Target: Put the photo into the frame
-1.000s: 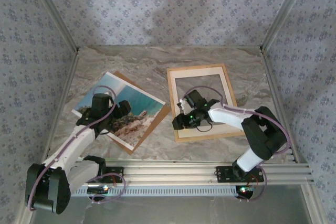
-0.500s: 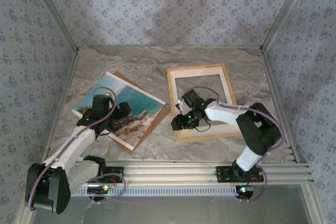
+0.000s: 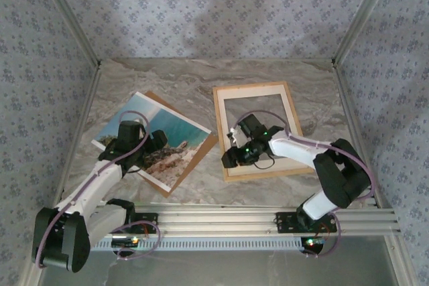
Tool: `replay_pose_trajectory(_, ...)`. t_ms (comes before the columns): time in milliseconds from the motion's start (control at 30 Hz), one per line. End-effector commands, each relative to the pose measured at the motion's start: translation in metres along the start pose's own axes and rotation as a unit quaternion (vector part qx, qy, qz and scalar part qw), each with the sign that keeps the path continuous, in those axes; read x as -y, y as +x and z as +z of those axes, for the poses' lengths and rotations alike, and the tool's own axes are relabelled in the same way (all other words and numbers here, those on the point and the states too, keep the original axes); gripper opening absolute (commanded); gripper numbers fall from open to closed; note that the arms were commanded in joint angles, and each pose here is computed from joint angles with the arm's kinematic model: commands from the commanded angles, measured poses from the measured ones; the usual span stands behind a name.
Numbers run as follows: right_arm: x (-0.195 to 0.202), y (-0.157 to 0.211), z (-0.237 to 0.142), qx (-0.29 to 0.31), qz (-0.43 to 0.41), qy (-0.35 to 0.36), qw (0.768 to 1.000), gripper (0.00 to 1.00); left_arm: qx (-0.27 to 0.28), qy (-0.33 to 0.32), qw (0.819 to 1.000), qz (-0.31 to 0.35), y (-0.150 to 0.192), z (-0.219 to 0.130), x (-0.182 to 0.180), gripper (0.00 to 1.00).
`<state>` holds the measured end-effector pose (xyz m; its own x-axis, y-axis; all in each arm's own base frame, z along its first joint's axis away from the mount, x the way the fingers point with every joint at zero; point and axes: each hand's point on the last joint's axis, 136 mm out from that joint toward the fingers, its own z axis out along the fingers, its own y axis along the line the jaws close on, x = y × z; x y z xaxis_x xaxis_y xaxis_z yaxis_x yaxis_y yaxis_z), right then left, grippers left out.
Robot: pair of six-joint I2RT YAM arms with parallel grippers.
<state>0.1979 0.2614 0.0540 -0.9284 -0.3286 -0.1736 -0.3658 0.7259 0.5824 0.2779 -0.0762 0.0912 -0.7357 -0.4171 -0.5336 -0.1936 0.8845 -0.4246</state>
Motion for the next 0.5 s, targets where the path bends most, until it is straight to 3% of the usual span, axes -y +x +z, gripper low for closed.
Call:
replay_pose_trajectory(0,0.004,0.016,0.007,-0.025,0.018,-0.008,0.999,0.53,0.002,-0.008,1.000,0.005,-0.001,0.003,-0.004,0.89)
replay_pose_trajectory(467,0.016,0.004,0.015,-0.014,0.029,0.017,0.999,0.51,-0.001,-0.008,1.000,0.004,0.004,0.005,-0.006,0.89)
